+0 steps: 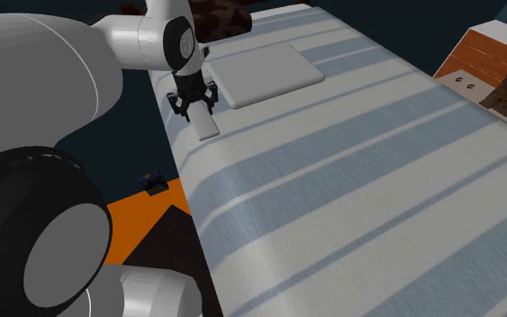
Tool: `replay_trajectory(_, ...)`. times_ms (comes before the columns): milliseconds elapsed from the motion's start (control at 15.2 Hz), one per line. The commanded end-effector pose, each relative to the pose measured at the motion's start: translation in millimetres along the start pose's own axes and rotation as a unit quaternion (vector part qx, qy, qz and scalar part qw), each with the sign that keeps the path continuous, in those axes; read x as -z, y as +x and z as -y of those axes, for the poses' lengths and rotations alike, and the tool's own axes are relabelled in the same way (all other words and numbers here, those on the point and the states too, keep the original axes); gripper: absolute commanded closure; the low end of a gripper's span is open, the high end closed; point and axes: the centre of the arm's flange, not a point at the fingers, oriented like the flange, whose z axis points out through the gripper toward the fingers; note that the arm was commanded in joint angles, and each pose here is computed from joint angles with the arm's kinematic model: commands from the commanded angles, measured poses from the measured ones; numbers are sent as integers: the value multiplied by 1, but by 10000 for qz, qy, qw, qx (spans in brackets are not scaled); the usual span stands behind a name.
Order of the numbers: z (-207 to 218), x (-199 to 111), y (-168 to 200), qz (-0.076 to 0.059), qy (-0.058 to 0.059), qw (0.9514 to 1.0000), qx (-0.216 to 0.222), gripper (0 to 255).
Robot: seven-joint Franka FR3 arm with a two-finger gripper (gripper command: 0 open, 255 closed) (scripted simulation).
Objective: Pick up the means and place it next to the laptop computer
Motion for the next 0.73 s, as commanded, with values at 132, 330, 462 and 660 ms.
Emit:
replay_trajectory(132,0,-18,0,-4,-2,10000,0,255)
replay_trajectory(330,0,-18,0,-4,-2,10000,0,255)
replay_trajectory(462,0,-18,0,-4,-2,10000,0,255)
replay_trajectory(660,0,-18,0,-4,-2,10000,0,0)
